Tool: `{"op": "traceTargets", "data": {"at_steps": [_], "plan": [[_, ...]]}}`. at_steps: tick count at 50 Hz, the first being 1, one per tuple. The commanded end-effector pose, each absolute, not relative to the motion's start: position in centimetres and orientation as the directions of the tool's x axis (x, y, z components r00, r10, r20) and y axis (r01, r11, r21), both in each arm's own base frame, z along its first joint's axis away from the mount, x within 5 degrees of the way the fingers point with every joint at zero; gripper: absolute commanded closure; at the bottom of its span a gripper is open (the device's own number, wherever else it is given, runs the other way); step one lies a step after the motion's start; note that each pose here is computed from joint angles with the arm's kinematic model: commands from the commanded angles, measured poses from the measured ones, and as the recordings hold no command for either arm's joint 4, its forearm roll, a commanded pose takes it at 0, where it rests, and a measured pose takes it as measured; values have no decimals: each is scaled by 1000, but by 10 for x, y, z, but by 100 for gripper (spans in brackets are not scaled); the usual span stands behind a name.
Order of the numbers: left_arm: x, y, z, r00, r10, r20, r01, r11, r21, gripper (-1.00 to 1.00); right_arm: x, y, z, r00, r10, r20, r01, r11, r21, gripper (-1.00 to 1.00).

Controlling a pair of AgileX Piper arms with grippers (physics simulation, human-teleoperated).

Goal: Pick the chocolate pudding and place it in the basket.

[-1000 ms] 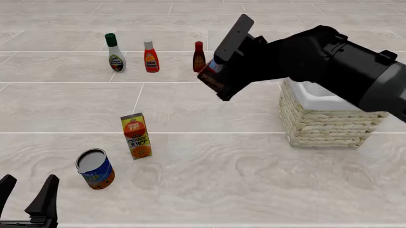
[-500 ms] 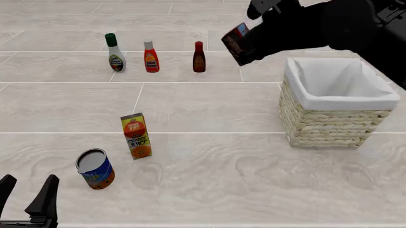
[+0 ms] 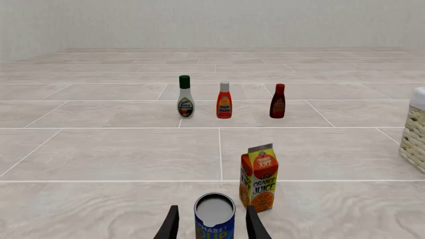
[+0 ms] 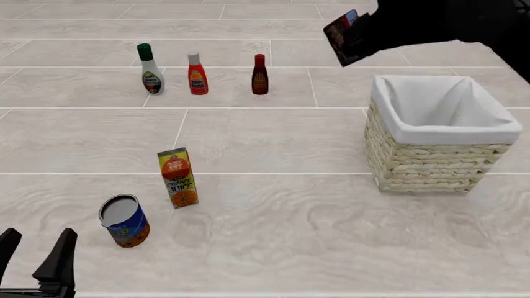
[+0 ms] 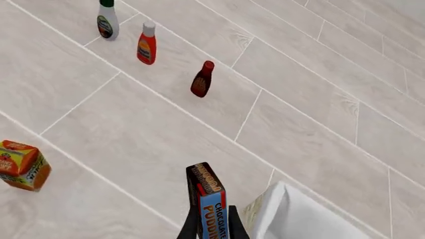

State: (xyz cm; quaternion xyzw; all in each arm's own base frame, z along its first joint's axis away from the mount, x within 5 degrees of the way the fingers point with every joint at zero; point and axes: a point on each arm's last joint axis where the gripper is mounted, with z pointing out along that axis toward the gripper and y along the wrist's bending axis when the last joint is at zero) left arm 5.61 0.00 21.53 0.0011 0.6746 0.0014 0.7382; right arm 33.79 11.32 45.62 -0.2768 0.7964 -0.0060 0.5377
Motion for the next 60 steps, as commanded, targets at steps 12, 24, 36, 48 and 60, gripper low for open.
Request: {"op": "traceTargets", "data": {"at_steps": [12, 24, 36, 48, 60], "plan": [[56, 0, 216, 90, 4, -996, -1, 1000, 4, -100, 366, 71, 463, -333, -364, -870, -300, 916, -268, 100], [56, 0, 216, 90, 4, -996, 0, 1000, 4, -100, 375, 46, 468, -371, -346, -862, -244, 932, -269, 100], [56, 0, 216, 90, 4, -996, -1, 1000, 4, -100, 385, 16, 465, -415, -321, -851, -176, 946, -271, 100], [56, 0, 216, 90, 4, -996, 0, 1000, 4, -100, 386, 3, 468, -433, -325, -841, -156, 946, -285, 100], [56, 0, 216, 90, 4, -996, -1, 1000, 4, -100, 388, -16, 462, -461, -316, -829, -120, 948, -295, 100]]}}
